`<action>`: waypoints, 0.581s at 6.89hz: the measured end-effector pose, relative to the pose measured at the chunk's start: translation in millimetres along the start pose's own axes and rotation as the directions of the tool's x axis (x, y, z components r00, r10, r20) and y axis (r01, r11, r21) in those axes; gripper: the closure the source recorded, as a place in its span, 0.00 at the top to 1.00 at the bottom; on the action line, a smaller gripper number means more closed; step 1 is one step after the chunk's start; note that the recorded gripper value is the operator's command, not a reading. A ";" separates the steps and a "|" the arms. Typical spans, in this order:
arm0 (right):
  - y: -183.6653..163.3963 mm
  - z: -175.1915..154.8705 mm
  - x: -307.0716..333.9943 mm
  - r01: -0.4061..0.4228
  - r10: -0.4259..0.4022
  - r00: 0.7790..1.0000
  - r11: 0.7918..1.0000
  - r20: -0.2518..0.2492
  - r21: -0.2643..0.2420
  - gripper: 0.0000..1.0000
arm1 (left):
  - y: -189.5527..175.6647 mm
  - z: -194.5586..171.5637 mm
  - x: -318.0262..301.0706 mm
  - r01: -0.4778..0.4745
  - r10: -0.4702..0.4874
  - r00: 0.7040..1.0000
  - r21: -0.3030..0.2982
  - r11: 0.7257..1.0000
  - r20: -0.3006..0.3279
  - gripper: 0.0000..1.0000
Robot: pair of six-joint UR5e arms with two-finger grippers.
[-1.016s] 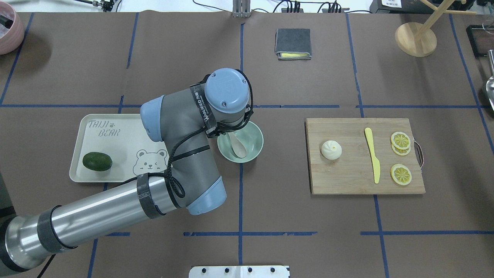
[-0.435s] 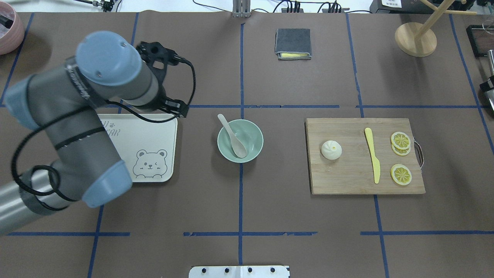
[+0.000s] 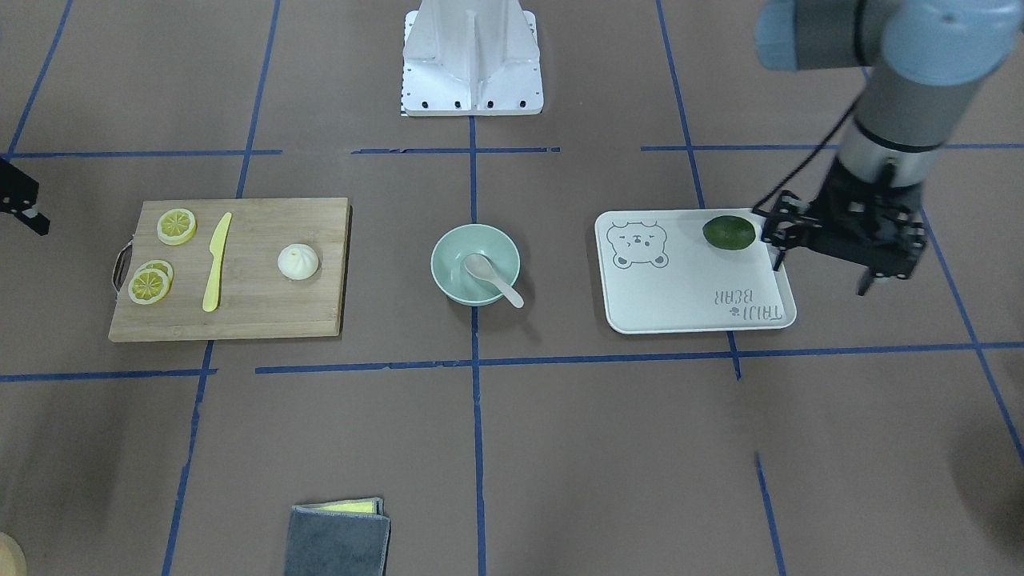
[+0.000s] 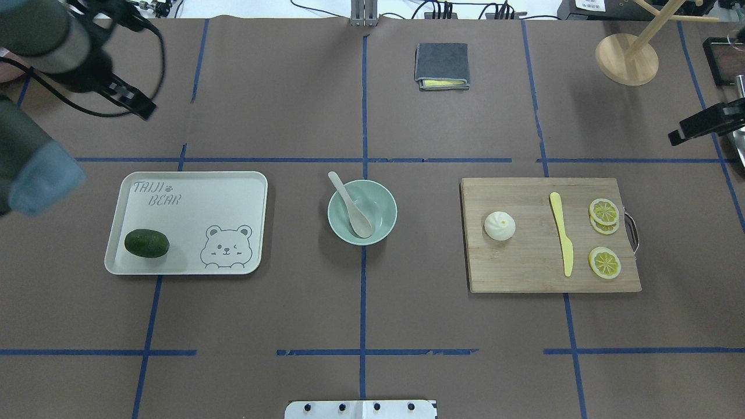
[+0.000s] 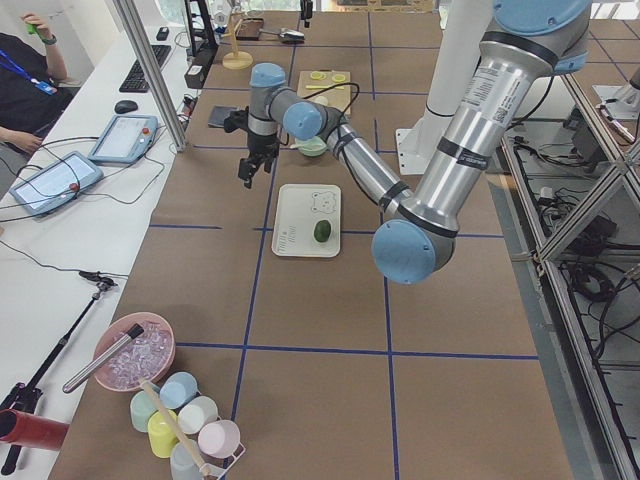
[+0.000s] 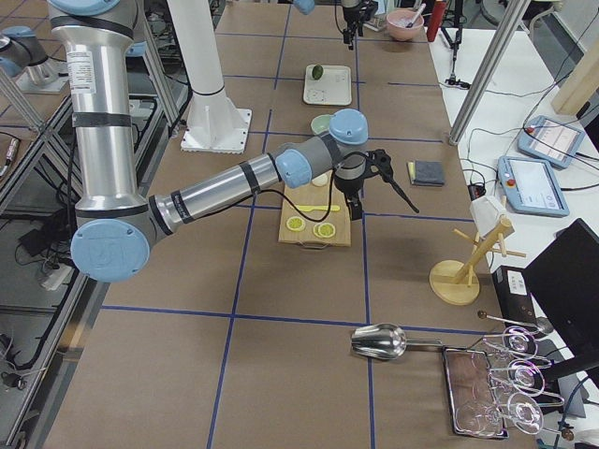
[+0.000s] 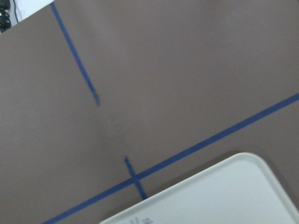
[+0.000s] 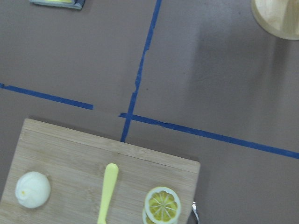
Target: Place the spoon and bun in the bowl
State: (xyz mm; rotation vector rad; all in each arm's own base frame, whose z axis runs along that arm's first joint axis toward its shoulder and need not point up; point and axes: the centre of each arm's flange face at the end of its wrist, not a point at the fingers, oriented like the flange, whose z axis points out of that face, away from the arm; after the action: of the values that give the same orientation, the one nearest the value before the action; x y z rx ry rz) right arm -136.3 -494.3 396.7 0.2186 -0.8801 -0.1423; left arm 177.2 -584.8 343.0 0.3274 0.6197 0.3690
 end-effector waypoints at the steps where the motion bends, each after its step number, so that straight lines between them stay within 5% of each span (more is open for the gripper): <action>1: -4.7 11.5 -38.9 -0.021 0.021 1.000 1.000 0.000 0.003 1.00 | 22.3 6.3 -74.4 0.087 -0.086 0.996 -0.040 0.995 0.013 1.00; 2: -5.8 25.6 -74.4 -0.039 0.039 0.999 0.999 -0.007 0.005 1.00 | 48.9 4.8 -139.1 0.163 -0.162 0.987 -0.061 0.985 0.023 1.00; 4: 3.6 62.9 -142.3 -0.064 0.064 0.997 0.998 -0.033 0.011 1.00 | 132.6 15.5 -227.1 0.205 -0.212 0.976 -0.109 0.973 -0.057 1.00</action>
State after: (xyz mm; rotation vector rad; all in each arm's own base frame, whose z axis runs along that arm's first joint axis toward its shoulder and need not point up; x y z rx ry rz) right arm -274.7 -468.7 330.1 0.2012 -0.8537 -0.0746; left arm -15.5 -567.6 521.7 0.1494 0.6928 0.2093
